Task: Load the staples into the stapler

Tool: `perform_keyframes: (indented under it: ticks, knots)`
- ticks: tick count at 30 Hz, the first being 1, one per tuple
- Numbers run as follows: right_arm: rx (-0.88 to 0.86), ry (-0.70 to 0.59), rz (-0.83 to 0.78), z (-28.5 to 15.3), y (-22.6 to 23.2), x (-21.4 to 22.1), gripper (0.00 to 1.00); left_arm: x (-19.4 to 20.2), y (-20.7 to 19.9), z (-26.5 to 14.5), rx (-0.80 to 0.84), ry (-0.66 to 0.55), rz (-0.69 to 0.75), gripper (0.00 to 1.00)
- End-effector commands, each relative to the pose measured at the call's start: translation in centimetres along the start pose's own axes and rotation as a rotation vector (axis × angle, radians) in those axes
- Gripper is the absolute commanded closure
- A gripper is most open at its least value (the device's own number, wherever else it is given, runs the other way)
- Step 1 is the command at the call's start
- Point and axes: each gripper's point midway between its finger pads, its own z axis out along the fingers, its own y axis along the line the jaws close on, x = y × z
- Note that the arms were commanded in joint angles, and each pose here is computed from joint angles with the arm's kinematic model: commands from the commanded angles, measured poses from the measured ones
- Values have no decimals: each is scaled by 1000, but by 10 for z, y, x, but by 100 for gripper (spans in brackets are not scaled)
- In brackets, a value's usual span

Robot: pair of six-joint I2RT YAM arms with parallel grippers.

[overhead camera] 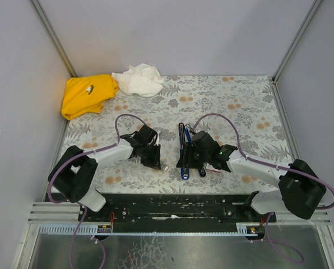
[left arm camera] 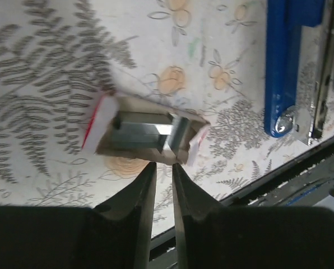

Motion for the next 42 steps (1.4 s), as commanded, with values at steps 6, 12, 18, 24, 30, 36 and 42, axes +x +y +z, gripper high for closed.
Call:
perform_keyframes:
  ticks: [6, 12, 18, 24, 30, 36, 42]
  knots:
    - [28, -48, -216, -4, 24, -25, 46, -31, -6, -29, -31, -156, 33, 72]
    - [90, 10, -447, 15, 36, -33, 46, -82, 18, -84, -74, -397, -48, 51]
    - [110, 35, -631, 54, 60, -34, 48, -123, 62, -145, -186, -675, -163, 18]
    - [122, 60, -748, 80, 65, -34, 50, -124, 78, -171, -242, -789, -199, 10]
    - [131, 90, -821, 100, 66, -32, 57, -121, 82, -177, -264, -811, -211, 9]
    - [138, 102, -856, 110, 66, -32, 63, -122, 83, -177, -262, -808, -214, 8]
    - [134, 114, -873, 113, 66, -28, 70, -123, 85, -178, -261, -809, -219, 8]
